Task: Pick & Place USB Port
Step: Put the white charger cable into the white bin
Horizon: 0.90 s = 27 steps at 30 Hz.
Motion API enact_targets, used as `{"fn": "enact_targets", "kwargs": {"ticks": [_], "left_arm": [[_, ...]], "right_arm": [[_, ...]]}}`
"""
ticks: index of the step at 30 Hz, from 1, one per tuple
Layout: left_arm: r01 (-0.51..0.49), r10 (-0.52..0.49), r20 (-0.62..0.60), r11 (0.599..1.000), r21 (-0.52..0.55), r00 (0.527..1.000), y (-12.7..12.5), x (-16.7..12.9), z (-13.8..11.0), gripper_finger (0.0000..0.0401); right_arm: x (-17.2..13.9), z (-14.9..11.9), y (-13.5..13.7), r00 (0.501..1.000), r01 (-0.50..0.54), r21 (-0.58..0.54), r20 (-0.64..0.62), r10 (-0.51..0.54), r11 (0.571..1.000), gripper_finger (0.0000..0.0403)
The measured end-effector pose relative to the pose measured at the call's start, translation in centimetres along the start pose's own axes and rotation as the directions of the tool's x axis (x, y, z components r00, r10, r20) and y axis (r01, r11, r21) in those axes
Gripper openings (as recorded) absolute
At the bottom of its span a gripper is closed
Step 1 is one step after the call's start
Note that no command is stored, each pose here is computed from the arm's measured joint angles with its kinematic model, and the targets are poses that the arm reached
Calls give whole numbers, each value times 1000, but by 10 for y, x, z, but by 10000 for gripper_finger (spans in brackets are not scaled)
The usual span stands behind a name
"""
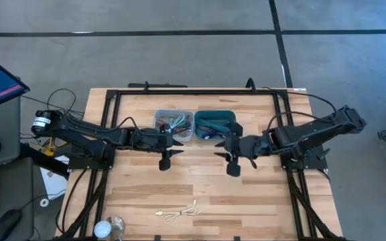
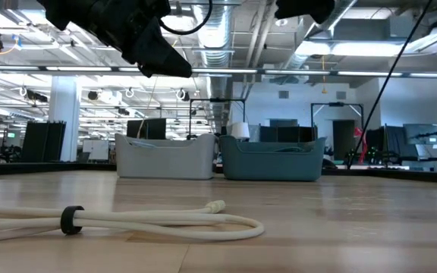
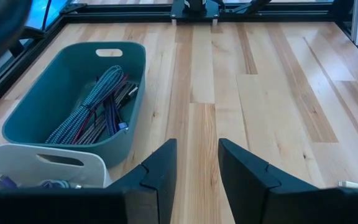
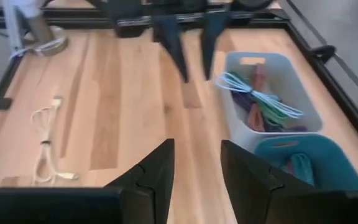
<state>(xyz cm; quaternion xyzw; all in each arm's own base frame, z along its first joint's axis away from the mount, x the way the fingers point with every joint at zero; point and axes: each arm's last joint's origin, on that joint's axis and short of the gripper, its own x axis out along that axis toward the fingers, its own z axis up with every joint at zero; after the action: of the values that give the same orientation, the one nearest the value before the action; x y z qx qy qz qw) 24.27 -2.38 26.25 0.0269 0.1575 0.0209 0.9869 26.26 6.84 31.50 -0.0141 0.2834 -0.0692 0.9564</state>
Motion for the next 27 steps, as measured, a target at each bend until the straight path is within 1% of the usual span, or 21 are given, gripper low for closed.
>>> {"fn": "enact_targets", "kwargs": {"ticks": [8, 12, 16, 18, 24, 27], "left_arm": [[0, 0, 0, 1000, 0, 1000, 0, 0, 0, 117], [0, 0, 0, 1000, 0, 1000, 0, 0, 0, 117], [0, 0, 5, 1000, 0, 1000, 0, 0, 0, 117], [0, 0, 7, 1000, -1, 1000, 0, 0, 1, 117], [0, 0, 8, 1000, -1, 1000, 0, 0, 1, 117], [0, 0, 14, 1000, -2, 1000, 0, 0, 1, 117]], "right_arm": [[-7, -5, 22, 998, -69, -50, -4, 69, 996, 123], [-11, -7, 32, 995, -98, -31, -5, 98, 995, 121], [-15, -13, 39, 993, -116, -52, -34, 114, 992, 121], [-17, -15, 42, 993, -109, -56, -41, 107, 992, 121], [-22, -23, 47, 998, -39, -56, -57, 36, 998, 120], [-20, -32, 50, 997, -25, -58, -70, 21, 998, 120]]}}
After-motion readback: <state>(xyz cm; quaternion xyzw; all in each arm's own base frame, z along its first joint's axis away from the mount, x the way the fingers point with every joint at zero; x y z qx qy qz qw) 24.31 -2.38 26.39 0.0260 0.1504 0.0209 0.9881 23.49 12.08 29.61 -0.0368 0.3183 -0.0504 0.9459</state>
